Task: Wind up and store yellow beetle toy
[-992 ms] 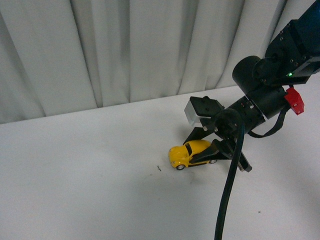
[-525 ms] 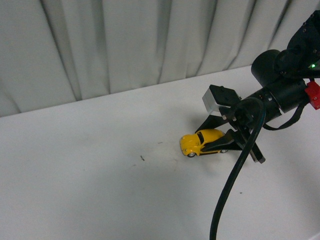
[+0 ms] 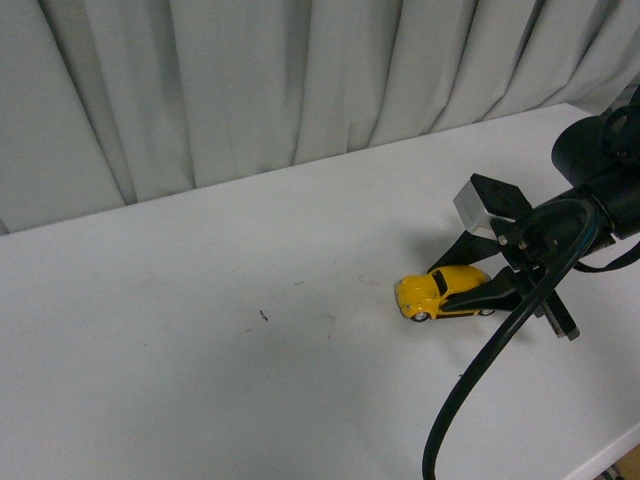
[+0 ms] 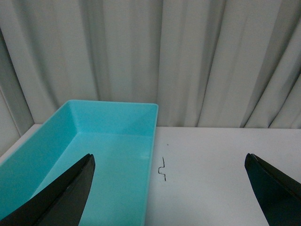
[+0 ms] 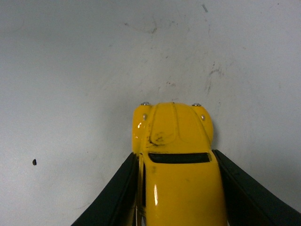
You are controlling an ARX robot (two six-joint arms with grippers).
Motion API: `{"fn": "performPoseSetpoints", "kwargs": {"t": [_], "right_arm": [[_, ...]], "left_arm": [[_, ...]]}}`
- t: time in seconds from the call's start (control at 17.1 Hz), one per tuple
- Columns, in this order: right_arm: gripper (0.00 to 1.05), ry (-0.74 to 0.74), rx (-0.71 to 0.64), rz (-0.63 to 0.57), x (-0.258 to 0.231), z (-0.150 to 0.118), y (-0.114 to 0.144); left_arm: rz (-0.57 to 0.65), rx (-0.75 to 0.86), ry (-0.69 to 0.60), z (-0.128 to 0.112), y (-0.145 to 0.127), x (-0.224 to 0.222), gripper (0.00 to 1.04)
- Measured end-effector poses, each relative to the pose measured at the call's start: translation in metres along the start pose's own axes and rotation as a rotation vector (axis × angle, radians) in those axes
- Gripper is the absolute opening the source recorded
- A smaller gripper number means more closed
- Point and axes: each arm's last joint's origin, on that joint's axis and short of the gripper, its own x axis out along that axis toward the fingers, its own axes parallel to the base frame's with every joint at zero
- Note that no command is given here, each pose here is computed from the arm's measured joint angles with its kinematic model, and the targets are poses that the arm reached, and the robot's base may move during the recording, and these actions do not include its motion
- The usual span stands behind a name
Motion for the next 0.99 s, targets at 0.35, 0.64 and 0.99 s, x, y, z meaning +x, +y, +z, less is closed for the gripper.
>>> {"fn": "performPoseSetpoints", "kwargs": {"t": [0.35, 0.64, 0.99], "right_arm": [[0.99, 0.037, 0.072, 0.026, 0.0008, -0.0045, 0.0075], [0.98, 0.037, 0.084, 0.021, 0.0006, -0.0064, 0.0082], [0.98, 0.037, 0.085, 0.019, 0.0009, -0.0066, 0.0086]], "left_arm": [[0.0, 0.0, 0.0, 0.0, 0.0, 0.0, 0.98], [0.0, 0.0, 0.0, 0.0, 0.0, 0.0, 0.98], [0.0, 0.0, 0.0, 0.0, 0.0, 0.0, 0.98]]}}
